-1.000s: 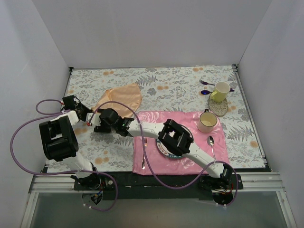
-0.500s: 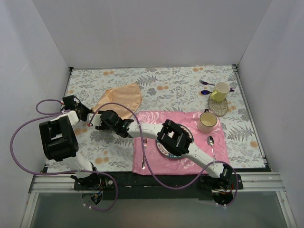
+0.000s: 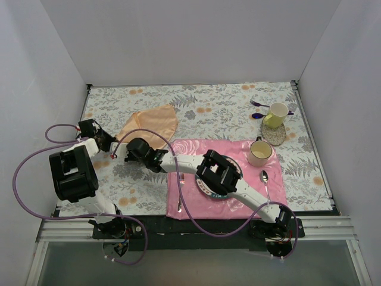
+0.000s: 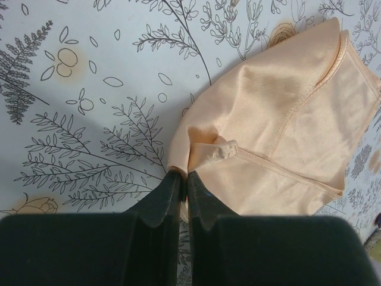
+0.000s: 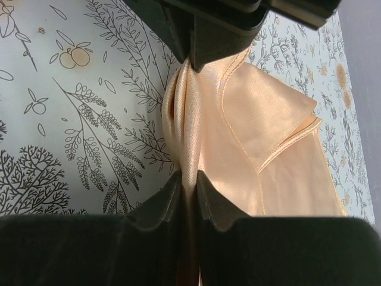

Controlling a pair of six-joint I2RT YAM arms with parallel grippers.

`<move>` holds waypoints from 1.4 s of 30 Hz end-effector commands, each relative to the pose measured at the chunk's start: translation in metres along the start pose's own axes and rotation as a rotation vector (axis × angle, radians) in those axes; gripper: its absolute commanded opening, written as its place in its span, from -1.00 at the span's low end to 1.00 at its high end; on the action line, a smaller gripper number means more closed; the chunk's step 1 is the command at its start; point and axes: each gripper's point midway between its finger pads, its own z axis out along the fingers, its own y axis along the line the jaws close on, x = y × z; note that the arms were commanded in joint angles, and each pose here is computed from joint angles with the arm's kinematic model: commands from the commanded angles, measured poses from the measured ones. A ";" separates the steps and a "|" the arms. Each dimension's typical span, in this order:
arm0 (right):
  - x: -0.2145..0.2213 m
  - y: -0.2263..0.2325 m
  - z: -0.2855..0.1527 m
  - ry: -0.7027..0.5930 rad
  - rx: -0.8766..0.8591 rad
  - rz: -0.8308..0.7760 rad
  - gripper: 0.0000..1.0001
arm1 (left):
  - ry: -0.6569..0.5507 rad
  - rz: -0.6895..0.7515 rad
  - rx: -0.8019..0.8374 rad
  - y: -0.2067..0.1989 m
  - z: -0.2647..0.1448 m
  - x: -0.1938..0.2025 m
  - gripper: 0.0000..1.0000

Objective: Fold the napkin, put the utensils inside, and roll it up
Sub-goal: Roll the napkin with the utensil

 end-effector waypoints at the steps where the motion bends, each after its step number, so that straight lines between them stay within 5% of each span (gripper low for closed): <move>1: 0.008 0.014 0.003 0.012 -0.031 0.001 -0.60 | 0.007 0.022 -0.021 -0.002 -0.005 0.000 -1.00; 4: 0.005 0.019 0.002 0.000 -0.056 0.004 -0.64 | 0.001 0.030 -0.024 -0.004 -0.006 -0.002 -1.00; 8: 0.001 0.021 0.001 -0.011 -0.082 0.028 -0.97 | -0.008 0.045 -0.025 -0.006 -0.009 -0.005 -1.00; 16: -0.008 0.018 -0.004 -0.038 -0.153 0.125 -0.97 | -0.028 0.056 -0.025 -0.010 -0.013 -0.010 -0.98; 30: -0.009 0.008 -0.010 -0.070 -0.251 0.314 -0.97 | -0.093 0.043 -0.012 -0.020 -0.029 -0.023 -0.18; 37: -0.002 -0.002 -0.014 -0.082 -0.337 0.462 -0.97 | -0.135 0.025 -0.006 -0.026 -0.047 -0.028 0.14; 42: 0.002 -0.003 -0.016 -0.104 -0.419 0.576 -0.97 | -0.140 0.016 -0.027 -0.025 -0.056 -0.025 0.18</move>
